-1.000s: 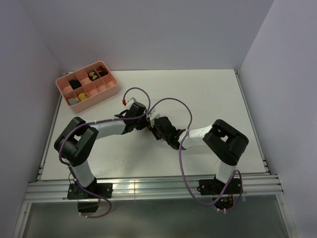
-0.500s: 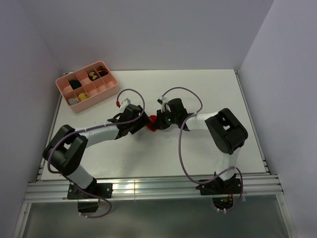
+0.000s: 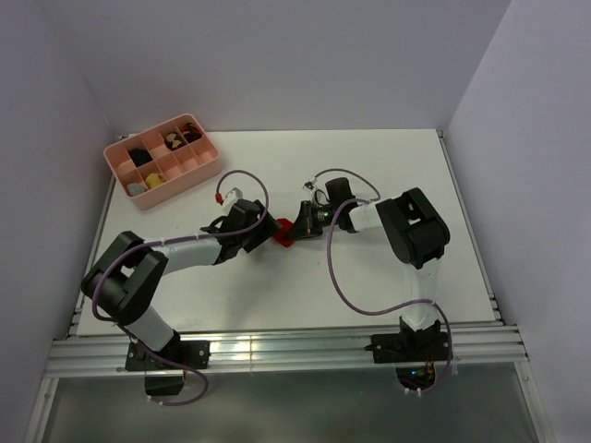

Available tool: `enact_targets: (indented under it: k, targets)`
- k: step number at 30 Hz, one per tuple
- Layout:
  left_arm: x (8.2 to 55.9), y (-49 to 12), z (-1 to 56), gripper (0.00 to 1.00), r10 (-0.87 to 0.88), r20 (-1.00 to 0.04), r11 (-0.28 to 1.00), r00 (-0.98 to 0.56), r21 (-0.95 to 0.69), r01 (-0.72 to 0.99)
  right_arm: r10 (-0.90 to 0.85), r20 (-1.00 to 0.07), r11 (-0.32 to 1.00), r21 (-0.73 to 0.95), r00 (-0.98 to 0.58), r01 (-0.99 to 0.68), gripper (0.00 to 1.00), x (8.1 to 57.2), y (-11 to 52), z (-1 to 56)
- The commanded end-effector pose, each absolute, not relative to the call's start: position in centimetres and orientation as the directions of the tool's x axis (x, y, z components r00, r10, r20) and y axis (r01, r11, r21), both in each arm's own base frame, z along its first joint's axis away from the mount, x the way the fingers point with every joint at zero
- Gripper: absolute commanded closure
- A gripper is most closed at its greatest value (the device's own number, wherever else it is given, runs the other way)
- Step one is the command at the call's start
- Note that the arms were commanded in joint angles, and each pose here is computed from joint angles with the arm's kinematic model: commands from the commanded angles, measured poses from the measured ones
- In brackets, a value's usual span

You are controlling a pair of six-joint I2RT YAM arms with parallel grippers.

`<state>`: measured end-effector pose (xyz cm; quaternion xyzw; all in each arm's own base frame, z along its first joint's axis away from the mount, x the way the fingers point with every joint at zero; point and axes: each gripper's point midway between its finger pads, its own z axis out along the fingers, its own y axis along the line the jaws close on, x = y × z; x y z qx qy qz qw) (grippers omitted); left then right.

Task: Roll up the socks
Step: Roll the sock at the center of the board.

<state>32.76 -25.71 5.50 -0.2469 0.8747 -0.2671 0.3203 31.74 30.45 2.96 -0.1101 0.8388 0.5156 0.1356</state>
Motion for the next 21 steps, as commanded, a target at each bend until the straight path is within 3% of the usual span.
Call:
enact_targets:
  k: [1,12,18,21]
  targets:
    - [33.8,-26.4,6.0,0.22,-0.621,-0.44,0.711,-0.648,-0.665,-0.23,-0.06,-0.237,0.465,0.853,-0.97,-0.237,1.0,30.8,30.2,1.5]
    - [33.8,-26.3,2.8,0.35,-0.628,-0.413,0.714,-0.66,-0.642,-0.279,-0.064,-0.215,0.487,0.846,-0.974,-0.219,1.0,30.4,29.9,0.8]
    - [33.0,-26.1,1.4,0.64,-0.608,-0.401,0.736,-0.685,-0.609,-0.297,-0.081,-0.263,0.535,0.802,-0.961,-0.265,0.99,29.8,29.3,0.8]
    - [32.8,-26.1,1.2,0.73,-0.597,-0.399,0.744,-0.697,-0.601,-0.293,-0.095,-0.306,0.562,0.769,-0.947,-0.305,0.88,29.7,29.3,1.3]
